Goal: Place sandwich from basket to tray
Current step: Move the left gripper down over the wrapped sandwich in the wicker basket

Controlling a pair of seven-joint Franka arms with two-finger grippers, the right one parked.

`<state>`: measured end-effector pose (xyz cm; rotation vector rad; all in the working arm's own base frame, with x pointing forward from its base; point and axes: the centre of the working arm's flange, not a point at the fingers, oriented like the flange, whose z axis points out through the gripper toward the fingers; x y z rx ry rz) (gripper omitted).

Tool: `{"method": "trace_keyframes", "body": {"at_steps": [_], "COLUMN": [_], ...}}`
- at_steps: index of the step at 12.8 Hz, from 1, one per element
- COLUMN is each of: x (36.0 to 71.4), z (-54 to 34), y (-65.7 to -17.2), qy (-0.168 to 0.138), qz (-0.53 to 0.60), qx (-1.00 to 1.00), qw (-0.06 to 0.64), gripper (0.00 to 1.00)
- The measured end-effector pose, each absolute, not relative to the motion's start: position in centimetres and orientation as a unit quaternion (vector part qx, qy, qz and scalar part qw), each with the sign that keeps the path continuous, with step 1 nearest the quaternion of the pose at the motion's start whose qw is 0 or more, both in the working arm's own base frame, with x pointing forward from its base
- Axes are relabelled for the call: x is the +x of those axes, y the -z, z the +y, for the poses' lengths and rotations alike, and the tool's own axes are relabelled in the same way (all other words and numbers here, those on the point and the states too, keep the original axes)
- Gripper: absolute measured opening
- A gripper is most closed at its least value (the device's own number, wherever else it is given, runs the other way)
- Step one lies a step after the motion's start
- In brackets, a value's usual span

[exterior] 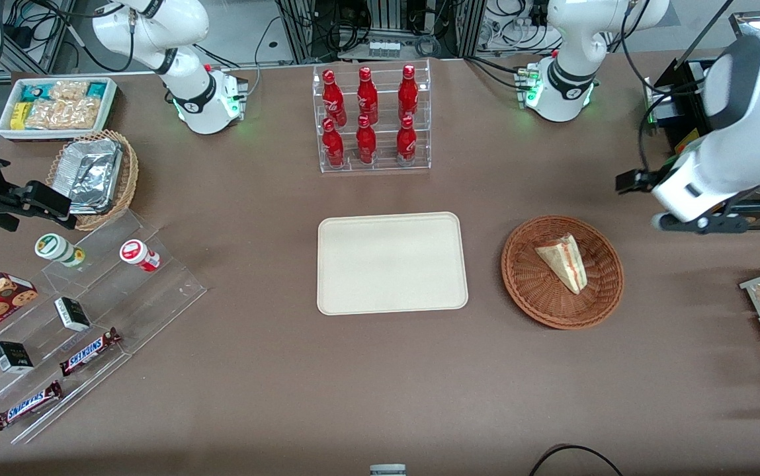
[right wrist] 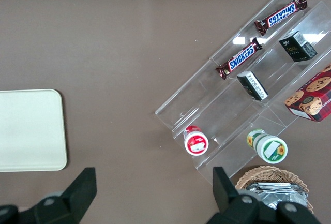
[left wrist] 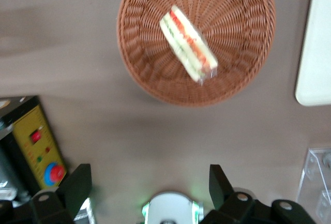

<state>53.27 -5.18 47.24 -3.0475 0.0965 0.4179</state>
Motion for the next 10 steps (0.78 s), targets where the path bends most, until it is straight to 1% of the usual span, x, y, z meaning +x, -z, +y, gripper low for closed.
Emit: {"method": "trace_keyframes", "body": {"at_steps": [2, 4, 6, 7, 10], "x": [52.9, 52.5, 51.9, 51.5, 51.3], "z": [-6.4, -6.9, -6.9, -6.9, -8.1], "y": [-43.2, -39.6, -36.0, -34.5, -32.6], "qy": [-0.117, -0.086, -0.05, -0.038, -0.025], "qz": [0.015, 0.002, -0.042, -0.076, -0.183], "qx": [-0.992, -0.996, -0.997, -0.996, -0.982], "qw": [0.035, 0.032, 0.027, 0.025, 0.025], "gripper": [1.0, 1.0, 1.0, 1.0, 1.0]}}
